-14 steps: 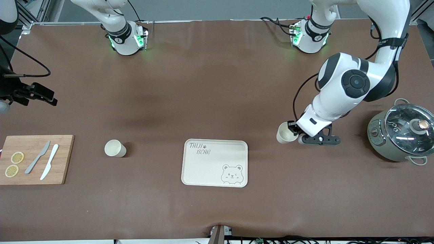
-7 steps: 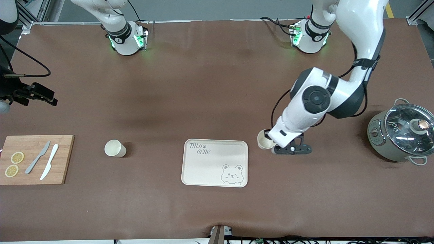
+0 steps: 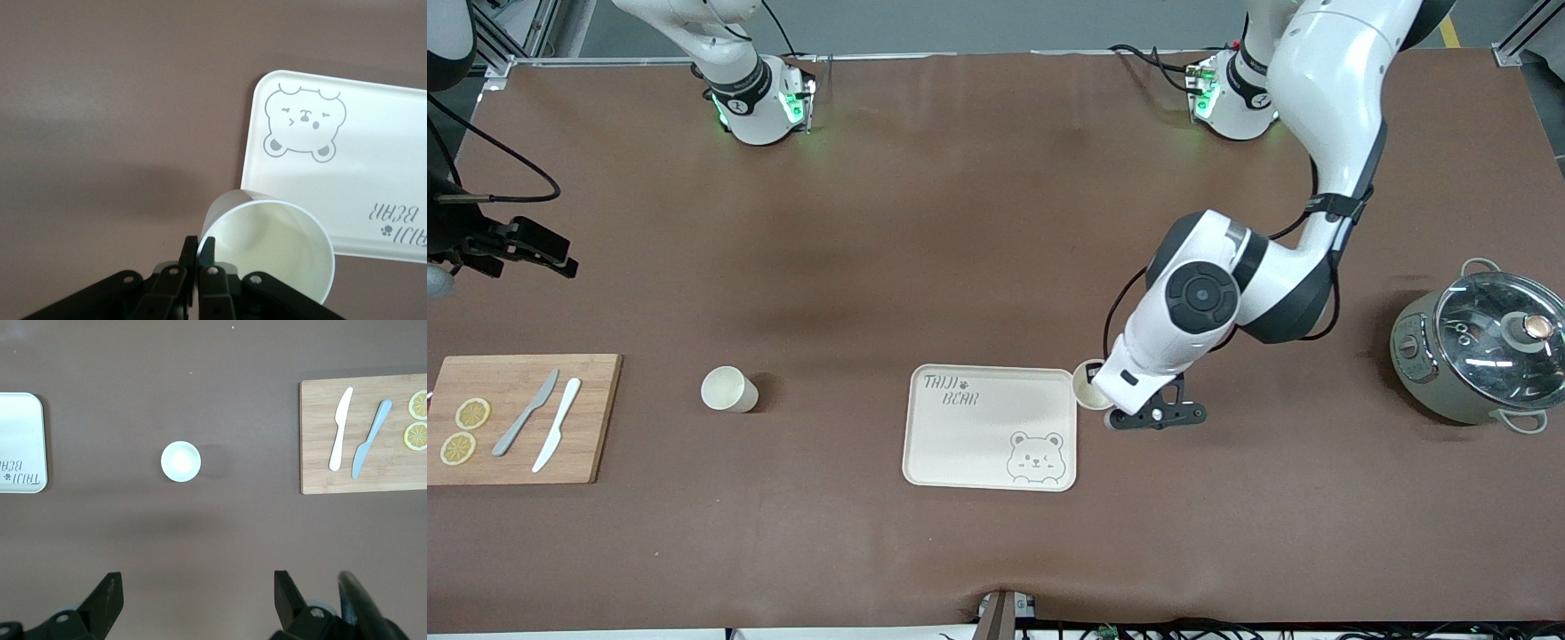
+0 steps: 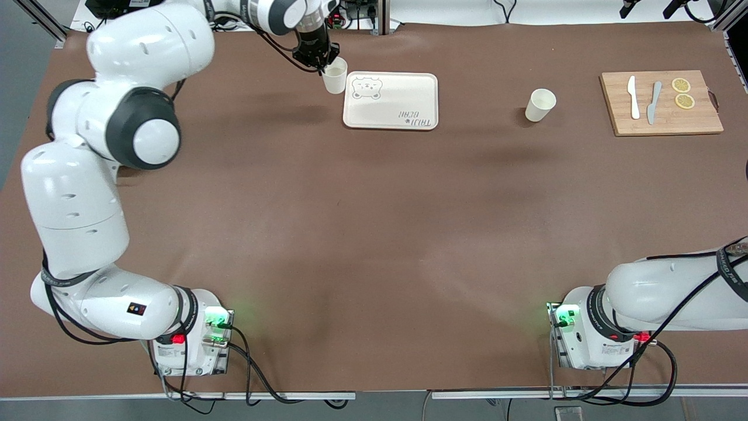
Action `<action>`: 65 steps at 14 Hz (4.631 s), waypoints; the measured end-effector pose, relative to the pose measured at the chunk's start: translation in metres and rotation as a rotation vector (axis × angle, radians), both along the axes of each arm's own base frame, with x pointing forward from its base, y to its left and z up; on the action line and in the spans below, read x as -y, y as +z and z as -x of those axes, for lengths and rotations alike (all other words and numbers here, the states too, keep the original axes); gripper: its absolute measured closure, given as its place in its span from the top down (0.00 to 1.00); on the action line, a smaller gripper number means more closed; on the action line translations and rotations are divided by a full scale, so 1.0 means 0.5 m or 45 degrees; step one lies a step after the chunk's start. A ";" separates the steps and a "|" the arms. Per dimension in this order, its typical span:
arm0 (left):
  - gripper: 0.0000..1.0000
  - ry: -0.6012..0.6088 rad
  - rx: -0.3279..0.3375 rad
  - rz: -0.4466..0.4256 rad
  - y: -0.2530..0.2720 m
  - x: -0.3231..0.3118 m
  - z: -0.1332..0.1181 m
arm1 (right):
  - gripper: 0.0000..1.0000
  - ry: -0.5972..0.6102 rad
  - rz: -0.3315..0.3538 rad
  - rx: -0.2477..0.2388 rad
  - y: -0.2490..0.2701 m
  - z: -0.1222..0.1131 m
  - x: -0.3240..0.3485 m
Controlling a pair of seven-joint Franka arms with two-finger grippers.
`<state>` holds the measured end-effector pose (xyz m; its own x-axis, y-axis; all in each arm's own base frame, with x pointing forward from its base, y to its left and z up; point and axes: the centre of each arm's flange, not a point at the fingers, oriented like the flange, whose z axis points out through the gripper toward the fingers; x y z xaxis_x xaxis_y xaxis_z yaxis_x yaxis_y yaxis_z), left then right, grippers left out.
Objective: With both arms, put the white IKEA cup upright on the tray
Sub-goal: 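Carry the white cup with the left gripper onto the tray, then lower the cup onto the tray and open the left gripper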
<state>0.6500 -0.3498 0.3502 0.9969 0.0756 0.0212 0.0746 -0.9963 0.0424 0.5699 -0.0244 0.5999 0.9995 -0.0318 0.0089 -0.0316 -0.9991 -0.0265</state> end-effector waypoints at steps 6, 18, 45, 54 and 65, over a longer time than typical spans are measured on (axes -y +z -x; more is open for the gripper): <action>0.05 0.063 0.030 -0.003 -0.040 0.077 0.020 | 1.00 0.000 0.000 0.000 0.000 0.000 0.000; 0.05 0.116 0.093 0.086 -0.116 0.166 0.046 | 1.00 0.000 0.000 0.000 0.000 0.000 0.000; 0.05 0.078 0.114 0.088 -0.232 0.211 0.110 | 1.00 0.001 0.000 -0.004 -0.003 -0.001 0.000; 0.05 0.074 0.119 0.081 -0.231 0.206 0.110 | 1.00 0.001 -0.001 -0.009 -0.007 -0.003 0.000; 0.47 0.045 0.112 0.034 -0.259 0.196 0.121 | 1.00 0.001 -0.001 -0.010 -0.008 -0.004 0.000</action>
<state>0.5897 -0.4475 0.2209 0.9879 0.1127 0.1064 0.1049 -0.9915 0.0766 0.5717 -0.0244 0.5958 0.9995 -0.0314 0.0013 -0.0313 -0.9991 -0.0271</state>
